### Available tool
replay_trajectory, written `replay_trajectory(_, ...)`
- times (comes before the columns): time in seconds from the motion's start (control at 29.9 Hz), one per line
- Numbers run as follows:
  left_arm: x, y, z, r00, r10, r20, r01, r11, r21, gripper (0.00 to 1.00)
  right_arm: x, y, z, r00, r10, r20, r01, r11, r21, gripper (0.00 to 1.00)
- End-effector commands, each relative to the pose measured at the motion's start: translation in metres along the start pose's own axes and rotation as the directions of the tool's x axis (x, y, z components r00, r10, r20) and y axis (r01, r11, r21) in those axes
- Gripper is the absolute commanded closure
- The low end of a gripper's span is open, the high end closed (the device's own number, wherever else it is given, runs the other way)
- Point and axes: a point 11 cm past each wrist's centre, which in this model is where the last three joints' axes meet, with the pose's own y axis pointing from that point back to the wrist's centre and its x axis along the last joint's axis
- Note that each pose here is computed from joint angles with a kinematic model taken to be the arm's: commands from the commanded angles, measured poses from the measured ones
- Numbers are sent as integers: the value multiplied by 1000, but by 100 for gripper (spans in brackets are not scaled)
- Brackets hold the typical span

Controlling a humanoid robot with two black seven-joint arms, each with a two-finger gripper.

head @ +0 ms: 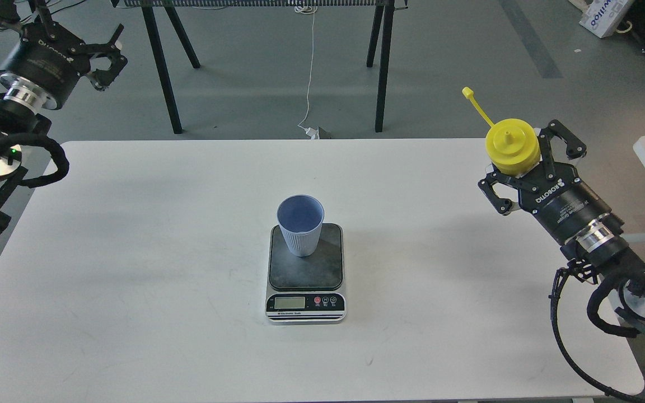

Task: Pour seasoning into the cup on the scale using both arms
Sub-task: 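Turn the bottle upright and lower it back onto the table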

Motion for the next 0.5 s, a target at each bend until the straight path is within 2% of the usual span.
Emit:
replay_trajectory(0.0,0,-1,1,1000,6,1,-6,1000,-3,0,30,11,37,991,86,107,-90,995,36,67)
replay_trajectory(0.1,1,0,1,1000,11,5,-11,1000,-1,0,47,13,81,962,148,231,-163,985,48,67)
replay_trajectory(0.2,3,2,5,1000,15,12,-15,1000,-5,0,59,15,107,934,200,298,-222,974,45,67)
replay_trajectory(0.4,10,8,21,999,35,40,-35,999,-20,0,56,14,124,919,204,339,-230,973,38,65)
replay_trajectory(0.47,10,9,22,999,36,41,-35,999,-22,0,58,17,125,916,210,341,-236,971,37,59)
